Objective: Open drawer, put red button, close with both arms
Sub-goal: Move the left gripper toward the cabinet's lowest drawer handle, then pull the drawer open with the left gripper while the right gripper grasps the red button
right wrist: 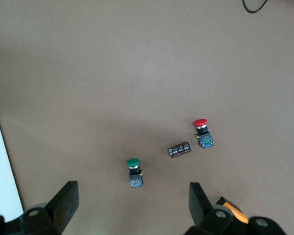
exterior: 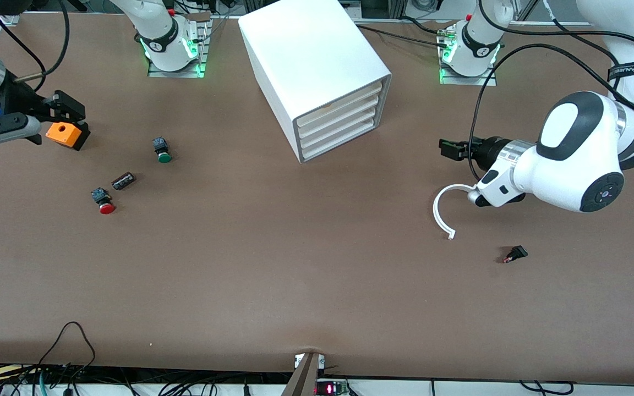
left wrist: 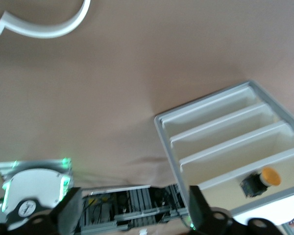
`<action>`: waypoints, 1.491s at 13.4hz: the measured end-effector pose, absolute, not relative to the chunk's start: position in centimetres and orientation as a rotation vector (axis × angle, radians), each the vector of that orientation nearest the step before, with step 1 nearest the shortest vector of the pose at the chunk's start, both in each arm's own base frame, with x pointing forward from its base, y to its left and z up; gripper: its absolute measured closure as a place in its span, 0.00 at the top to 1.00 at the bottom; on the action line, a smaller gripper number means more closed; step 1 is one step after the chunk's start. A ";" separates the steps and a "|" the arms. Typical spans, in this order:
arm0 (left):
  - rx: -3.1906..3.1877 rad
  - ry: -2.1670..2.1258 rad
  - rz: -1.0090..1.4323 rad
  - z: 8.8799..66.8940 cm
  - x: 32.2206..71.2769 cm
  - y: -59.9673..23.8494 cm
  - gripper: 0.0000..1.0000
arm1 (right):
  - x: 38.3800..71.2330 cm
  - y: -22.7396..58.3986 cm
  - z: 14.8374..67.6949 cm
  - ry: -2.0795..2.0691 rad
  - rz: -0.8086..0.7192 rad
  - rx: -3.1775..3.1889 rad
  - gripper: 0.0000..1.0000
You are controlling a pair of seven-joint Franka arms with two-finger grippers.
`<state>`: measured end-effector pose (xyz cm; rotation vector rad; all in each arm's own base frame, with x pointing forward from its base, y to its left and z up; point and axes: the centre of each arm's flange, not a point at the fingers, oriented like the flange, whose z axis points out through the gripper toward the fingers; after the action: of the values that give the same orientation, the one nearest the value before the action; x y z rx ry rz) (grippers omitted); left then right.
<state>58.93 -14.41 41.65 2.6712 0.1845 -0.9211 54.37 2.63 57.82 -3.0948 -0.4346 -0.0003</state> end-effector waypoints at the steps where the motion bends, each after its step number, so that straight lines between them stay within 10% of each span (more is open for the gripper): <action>1: 2.653 0.185 -0.905 41.6 59.1 -14.9 1.00 | 54.5 2.6 57.6 -0.434 0.005 -3.094 1.00; 12: 2.397 -0.135 -0.806 40.4 60.8 -19.0 1.00 | 55.4 3.0 55.6 -0.453 0.060 -3.087 1.00; 20: 1.763 -0.626 -0.595 24.1 57.9 -23.4 0.85 | 55.0 3.1 53.6 -0.669 0.203 -3.021 1.00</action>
<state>57.87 -23.43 24.12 1.7635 -0.6260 -0.5948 54.97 3.07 53.60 -3.0212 -0.6685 0.2033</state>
